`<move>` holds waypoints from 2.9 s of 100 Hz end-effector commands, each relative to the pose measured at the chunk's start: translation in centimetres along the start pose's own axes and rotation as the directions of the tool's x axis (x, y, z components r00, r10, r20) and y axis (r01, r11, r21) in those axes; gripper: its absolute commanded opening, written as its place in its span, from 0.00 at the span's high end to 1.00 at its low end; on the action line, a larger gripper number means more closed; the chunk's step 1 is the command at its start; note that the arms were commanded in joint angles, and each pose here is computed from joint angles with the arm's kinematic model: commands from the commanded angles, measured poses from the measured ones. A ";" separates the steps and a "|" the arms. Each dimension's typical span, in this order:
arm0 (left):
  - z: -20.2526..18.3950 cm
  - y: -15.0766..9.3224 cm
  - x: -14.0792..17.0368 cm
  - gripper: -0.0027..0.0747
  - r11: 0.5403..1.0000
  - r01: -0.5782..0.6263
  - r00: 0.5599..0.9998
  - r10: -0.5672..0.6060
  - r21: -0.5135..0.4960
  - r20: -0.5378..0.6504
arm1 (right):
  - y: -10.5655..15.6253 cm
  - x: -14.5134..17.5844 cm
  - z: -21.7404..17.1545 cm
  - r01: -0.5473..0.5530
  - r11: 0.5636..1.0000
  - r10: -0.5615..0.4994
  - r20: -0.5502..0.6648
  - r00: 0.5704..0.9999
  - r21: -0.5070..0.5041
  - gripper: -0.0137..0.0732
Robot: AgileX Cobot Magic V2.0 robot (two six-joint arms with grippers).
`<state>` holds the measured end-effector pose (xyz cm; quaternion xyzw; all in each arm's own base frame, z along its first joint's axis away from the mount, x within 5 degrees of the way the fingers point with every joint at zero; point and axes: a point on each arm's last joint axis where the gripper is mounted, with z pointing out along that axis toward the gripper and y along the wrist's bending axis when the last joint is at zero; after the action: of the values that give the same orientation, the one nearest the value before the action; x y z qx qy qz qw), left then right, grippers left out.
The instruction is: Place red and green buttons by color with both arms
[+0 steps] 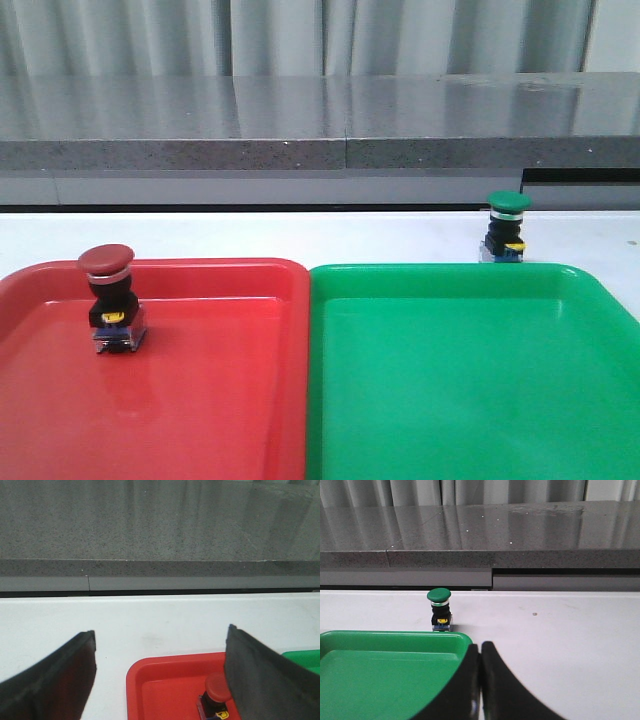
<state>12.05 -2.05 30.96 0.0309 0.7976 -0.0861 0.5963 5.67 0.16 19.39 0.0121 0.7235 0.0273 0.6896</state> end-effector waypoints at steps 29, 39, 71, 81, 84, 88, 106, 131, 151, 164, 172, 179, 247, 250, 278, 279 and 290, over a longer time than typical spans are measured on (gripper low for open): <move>-3.2 -0.2 -0.1 0.63 1.000 -0.015 0.994 0.014 0.011 0.105 | 0.0 -1.4 -0.3 0.011 1.000 -0.011 0.120 0.993 0.004 0.92; -3.3 -0.2 -0.1 0.75 1.000 -0.015 0.994 0.014 0.011 0.106 | 0.0 -1.4 -0.3 0.011 1.000 -0.011 0.120 0.993 0.004 0.92; -3.3 -0.2 -0.1 0.99 1.000 -0.017 0.994 0.015 0.010 0.108 | 0.0 -1.4 -0.3 0.011 1.000 -0.011 0.120 0.993 0.004 0.92; -3.3 -0.2 -0.1 0.99 1.000 -0.017 0.994 0.015 0.010 0.108 | 0.0 -1.4 -0.3 0.011 1.000 -0.011 0.120 0.993 0.004 0.92; -3.3 -0.2 -0.1 0.99 1.000 -0.017 0.994 0.015 0.010 0.108 | 0.0 -1.4 -0.3 0.011 1.000 -0.011 0.120 0.993 0.004 0.92; -3.3 -0.2 -0.1 0.99 1.000 -0.017 0.994 0.015 0.010 0.108 | 0.0 -1.4 -0.3 0.011 1.000 -0.011 0.120 0.993 0.004 0.92; -3.3 -0.2 -0.1 0.99 1.000 -0.017 0.994 0.015 0.010 0.108 | 0.0 -1.4 -0.3 0.011 1.000 -0.011 0.120 0.993 0.004 0.92; -3.3 -0.2 -0.1 0.99 1.000 -0.017 0.993 0.015 0.010 0.113 | 0.0 -1.4 -0.3 0.011 1.000 -0.011 0.120 0.993 0.004 0.92; -3.1 0.1 -0.6 0.99 0.997 -0.070 0.972 0.073 -0.025 0.222 | 0.0 -1.4 -0.3 0.011 1.000 -0.011 0.120 0.993 0.004 0.92; -3.1 0.3 -0.1 0.99 0.994 -0.096 0.941 0.106 -0.046 0.320 | 0.0 -1.4 -0.3 0.011 1.000 -0.011 0.120 0.993 0.004 0.92; -3.4 0.3 0.7 0.99 0.991 -0.120 0.927 0.133 -0.058 0.351 | 0.0 -1.4 -0.3 0.011 1.000 -0.011 0.120 0.993 0.004 0.92; -3.5 0.4 1.9 0.99 0.987 -0.148 0.924 0.163 -0.069 0.346 | 0.0 -1.4 -0.3 0.011 1.000 -0.011 0.120 0.993 0.004 0.92; -4.0 1.7 11.1 0.99 0.993 -0.045 0.922 0.082 -0.107 0.378 | 0.0 -1.3 -0.3 0.011 1.000 -0.011 0.119 0.993 0.004 0.92; -3.9 1.7 11.4 0.99 0.994 -0.036 0.925 0.073 -0.104 0.373 | 0.0 -1.3 -0.3 0.011 1.000 -0.011 0.119 0.993 0.004 0.92; -3.5 1.8 12.2 0.99 0.995 -0.023 0.933 0.057 -0.100 0.354 | 0.0 -1.3 -0.3 0.011 1.000 -0.011 0.119 0.993 0.004 0.92; -3.5 1.8 12.2 0.99 0.995 -0.023 0.933 0.057 -0.100 0.354 | 0.0 -1.3 -0.3 0.011 1.000 -0.011 0.119 0.993 0.004 0.92; -3.5 1.8 12.2 0.99 0.995 -0.023 0.931 0.058 -0.099 0.361 | 0.0 -1.3 -0.3 0.011 1.000 -0.011 0.119 0.993 0.004 0.92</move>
<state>5.60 -0.34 20.53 0.0072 0.7050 -0.0363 0.7083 5.67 0.16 19.39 0.0121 0.7235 0.0273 0.6896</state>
